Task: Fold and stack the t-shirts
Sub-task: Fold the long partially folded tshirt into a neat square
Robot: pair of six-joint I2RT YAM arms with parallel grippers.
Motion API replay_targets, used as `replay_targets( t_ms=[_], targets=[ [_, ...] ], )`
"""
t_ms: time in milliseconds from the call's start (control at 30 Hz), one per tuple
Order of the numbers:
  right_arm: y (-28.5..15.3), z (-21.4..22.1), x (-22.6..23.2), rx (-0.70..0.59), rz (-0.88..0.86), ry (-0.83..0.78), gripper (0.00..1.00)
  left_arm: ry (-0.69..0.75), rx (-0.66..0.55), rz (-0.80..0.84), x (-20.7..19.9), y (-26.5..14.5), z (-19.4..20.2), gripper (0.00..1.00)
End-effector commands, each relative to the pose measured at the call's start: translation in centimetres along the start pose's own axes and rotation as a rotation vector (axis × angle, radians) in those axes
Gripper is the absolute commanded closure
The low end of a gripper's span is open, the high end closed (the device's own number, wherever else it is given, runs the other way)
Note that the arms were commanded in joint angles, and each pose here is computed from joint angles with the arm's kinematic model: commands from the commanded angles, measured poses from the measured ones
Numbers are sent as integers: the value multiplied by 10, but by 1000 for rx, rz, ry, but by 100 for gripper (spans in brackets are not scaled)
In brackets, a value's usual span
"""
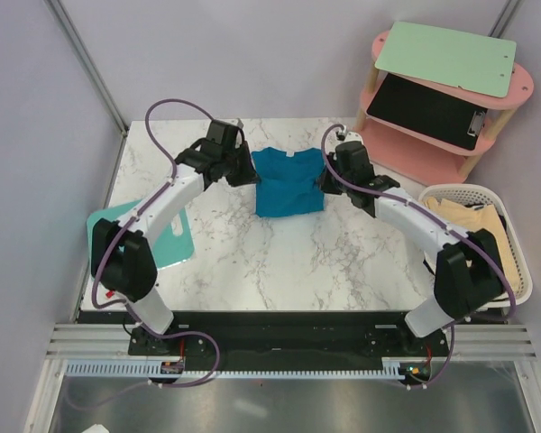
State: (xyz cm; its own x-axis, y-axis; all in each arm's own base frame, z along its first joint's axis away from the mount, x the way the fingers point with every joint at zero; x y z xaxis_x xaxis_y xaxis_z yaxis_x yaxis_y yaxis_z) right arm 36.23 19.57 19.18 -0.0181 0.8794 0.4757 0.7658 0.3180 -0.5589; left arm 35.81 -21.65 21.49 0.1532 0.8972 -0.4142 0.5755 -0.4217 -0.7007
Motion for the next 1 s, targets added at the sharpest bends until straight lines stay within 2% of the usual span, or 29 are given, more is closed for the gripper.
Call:
replay_targets(
  t_ms=[0,200,367,567,633,667,700,733,767,800,833,867,933,967],
  targets=[
    [30,-35,1,-69,25,-36,100,72,-51,20,-4,8,-38,98],
    [70,-59,-2,-90,38,-32,100,73,-81,41,-3,33,-80,98],
    [97,-83,-5,-121,46,-30,100,67,-63,37,7,62,-95,98],
    [148,-88,-18,-104,65,-19,98,20,-39,21,30,103,-107,98],
    [170,-81,-31,-89,98,-6,93,3,-32,24,39,119,-110,97],
    [183,-82,-34,-93,110,-3,85,1,-31,32,40,123,-112,85],
    [187,-84,-37,-104,120,5,74,4,-52,66,36,121,-123,47],
    [190,-88,-35,-127,116,12,51,-4,-33,73,41,133,-120,33],
    [189,-89,-35,-142,110,13,35,0,-39,85,40,130,-124,15],
    [185,-92,-36,-169,113,15,14,7,-45,89,39,127,-126,0],
    [180,-99,-31,-212,88,18,2,12,-45,85,38,123,-125,0],
    [165,-101,-30,-237,85,16,2,34,-70,94,31,107,-130,0],
    [148,-106,-29,-275,84,14,2,38,-49,62,36,102,-116,0],
    [132,-106,-30,-281,89,18,2,64,-77,79,24,83,-118,0]
  ],
)
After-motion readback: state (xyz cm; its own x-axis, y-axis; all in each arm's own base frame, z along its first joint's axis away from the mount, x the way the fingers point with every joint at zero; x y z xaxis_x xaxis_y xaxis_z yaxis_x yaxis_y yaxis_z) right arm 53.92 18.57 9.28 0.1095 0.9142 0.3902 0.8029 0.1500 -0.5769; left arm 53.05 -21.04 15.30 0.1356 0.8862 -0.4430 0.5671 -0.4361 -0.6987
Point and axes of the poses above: each gripper's point midway between its finger pads, its own y axis out along the fingers, its own x axis along the line the jaws close on, z = x × y, the point moved 4 cm from there along -y, back along the fingers, and after that the axes turned 7 degrees about y, right-handed, at the moved point
